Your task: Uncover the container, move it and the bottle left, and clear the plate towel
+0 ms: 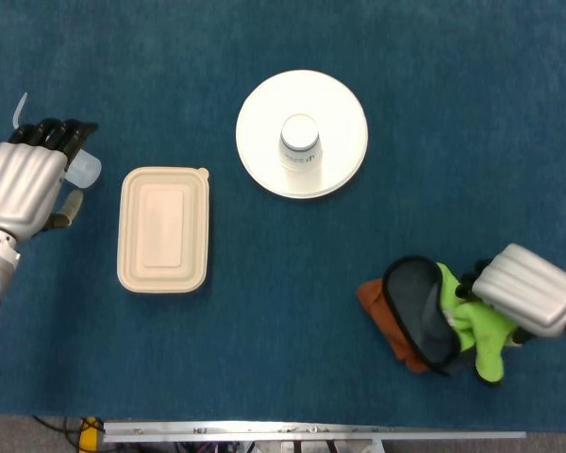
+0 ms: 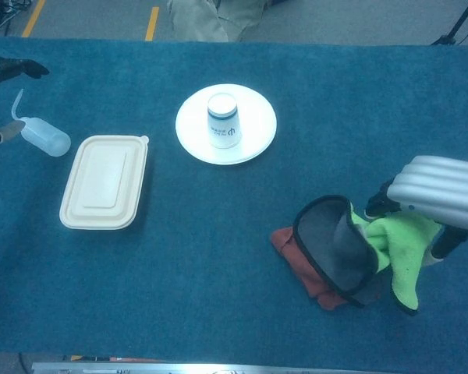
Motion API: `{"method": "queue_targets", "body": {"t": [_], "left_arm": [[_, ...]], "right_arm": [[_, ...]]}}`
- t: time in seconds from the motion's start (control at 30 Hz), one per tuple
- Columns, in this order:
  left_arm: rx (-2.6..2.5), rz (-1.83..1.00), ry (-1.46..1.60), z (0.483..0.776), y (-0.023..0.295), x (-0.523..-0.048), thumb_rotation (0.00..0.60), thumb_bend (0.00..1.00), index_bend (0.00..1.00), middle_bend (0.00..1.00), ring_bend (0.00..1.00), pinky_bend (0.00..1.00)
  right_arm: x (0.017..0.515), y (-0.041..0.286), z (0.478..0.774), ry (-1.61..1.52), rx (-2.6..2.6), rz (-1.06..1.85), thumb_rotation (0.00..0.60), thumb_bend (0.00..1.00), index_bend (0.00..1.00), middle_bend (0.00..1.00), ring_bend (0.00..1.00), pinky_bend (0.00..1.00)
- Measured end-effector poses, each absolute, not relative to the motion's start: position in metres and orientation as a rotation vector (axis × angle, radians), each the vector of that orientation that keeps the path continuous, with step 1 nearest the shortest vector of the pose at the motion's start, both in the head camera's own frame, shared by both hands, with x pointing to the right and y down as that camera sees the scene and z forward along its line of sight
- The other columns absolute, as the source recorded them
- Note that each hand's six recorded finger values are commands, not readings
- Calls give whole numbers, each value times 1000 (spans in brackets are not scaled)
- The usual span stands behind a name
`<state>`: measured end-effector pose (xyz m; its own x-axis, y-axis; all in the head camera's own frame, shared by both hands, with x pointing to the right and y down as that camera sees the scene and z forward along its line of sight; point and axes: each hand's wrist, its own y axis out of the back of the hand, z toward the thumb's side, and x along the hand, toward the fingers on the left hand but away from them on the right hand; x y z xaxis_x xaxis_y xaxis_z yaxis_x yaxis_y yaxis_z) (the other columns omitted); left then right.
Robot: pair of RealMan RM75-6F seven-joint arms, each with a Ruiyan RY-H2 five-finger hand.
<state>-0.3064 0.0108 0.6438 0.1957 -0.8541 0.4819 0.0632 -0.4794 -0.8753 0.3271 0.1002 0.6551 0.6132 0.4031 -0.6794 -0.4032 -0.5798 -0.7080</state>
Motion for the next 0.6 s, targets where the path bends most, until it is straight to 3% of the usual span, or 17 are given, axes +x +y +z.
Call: {"method": "queue_targets", "body": {"t": [0.07, 0.13, 0.3, 0.6], "left_arm": [[-1645, -1408, 760, 644, 11, -308, 600, 408, 88, 137, 109, 175], [-1645, -1413, 760, 644, 11, -309, 600, 408, 87, 135, 108, 175], [-1644, -1413, 759, 644, 9, -309, 600, 408, 74, 132, 106, 175], [-1636, -1401, 779, 640, 5, -309, 600, 409, 71, 130, 106, 175]], "right_arm": [[330, 101, 659, 37, -1890, 1113, 600, 110, 59, 229, 229, 405], [332, 99, 660, 54, -1877, 1136, 600, 106, 1, 146, 168, 351], [332, 89, 654, 28, -1840, 1144, 600, 104, 0, 90, 125, 309], [331, 54, 623, -210, -1803, 1086, 600, 105, 0, 89, 122, 306]]}}
